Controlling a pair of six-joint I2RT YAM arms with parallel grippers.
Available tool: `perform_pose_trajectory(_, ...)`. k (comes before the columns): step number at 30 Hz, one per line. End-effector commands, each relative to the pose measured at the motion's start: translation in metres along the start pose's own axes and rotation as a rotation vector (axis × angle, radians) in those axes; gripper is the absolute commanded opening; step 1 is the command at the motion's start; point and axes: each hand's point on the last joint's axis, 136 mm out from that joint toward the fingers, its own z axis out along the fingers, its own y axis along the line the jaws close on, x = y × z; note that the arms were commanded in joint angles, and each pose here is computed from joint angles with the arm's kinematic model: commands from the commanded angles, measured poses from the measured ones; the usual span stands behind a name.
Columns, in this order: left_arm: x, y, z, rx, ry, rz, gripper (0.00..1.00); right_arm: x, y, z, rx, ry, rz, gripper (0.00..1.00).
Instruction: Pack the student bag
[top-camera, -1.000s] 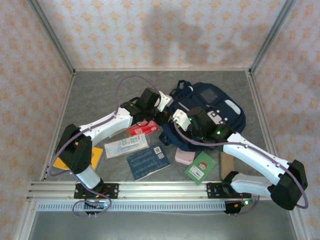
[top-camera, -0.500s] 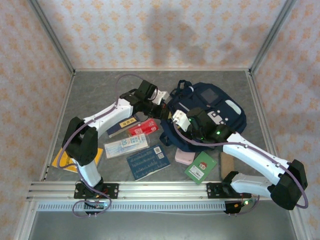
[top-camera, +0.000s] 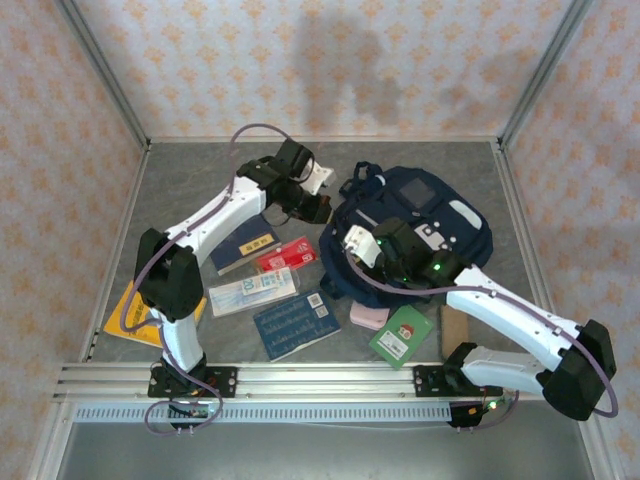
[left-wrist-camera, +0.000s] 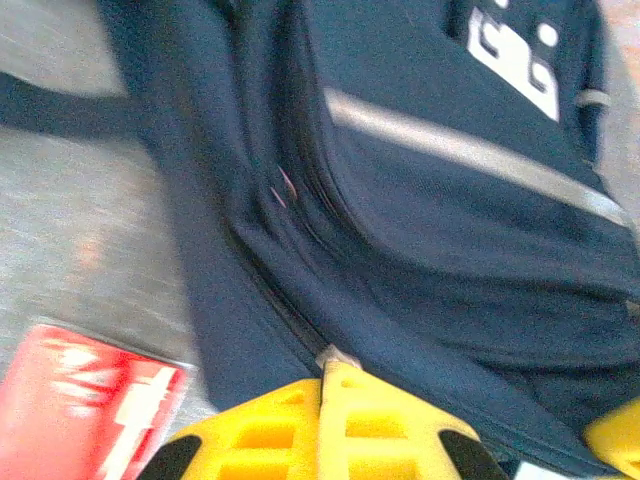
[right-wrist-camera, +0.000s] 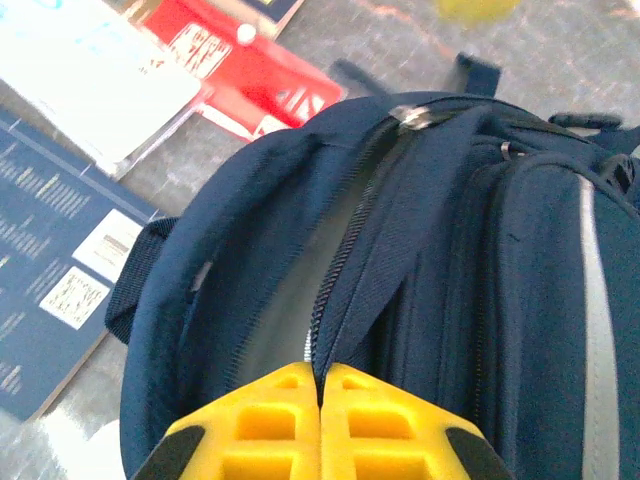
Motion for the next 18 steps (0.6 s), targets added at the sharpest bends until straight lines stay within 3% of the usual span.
perform_pose_trajectory(1, -0.011, 0.038, -0.012, -0.184, -0.013, 0.068, 0.0, 0.002, 0.014, -0.015, -0.054, 0.003, -0.048, 0.0)
perform_pose_trajectory(9, -0.021, 0.046, 0.001, -0.201, -0.035, 0.05, 0.01, 0.004, 0.015, -0.018, -0.054, 0.014, -0.062, 0.0)
perform_pose_trajectory(16, 0.01, 0.032, 0.009, -0.086, -0.022, 0.08, 0.35, 0.031, 0.03, -0.024, -0.122, 0.087, -0.164, 0.0)
perform_pose_trajectory(18, 0.018, 0.023, 0.005, -0.04, -0.047, 0.111, 0.4, 0.039, 0.032, -0.024, -0.131, 0.11, -0.186, 0.0)
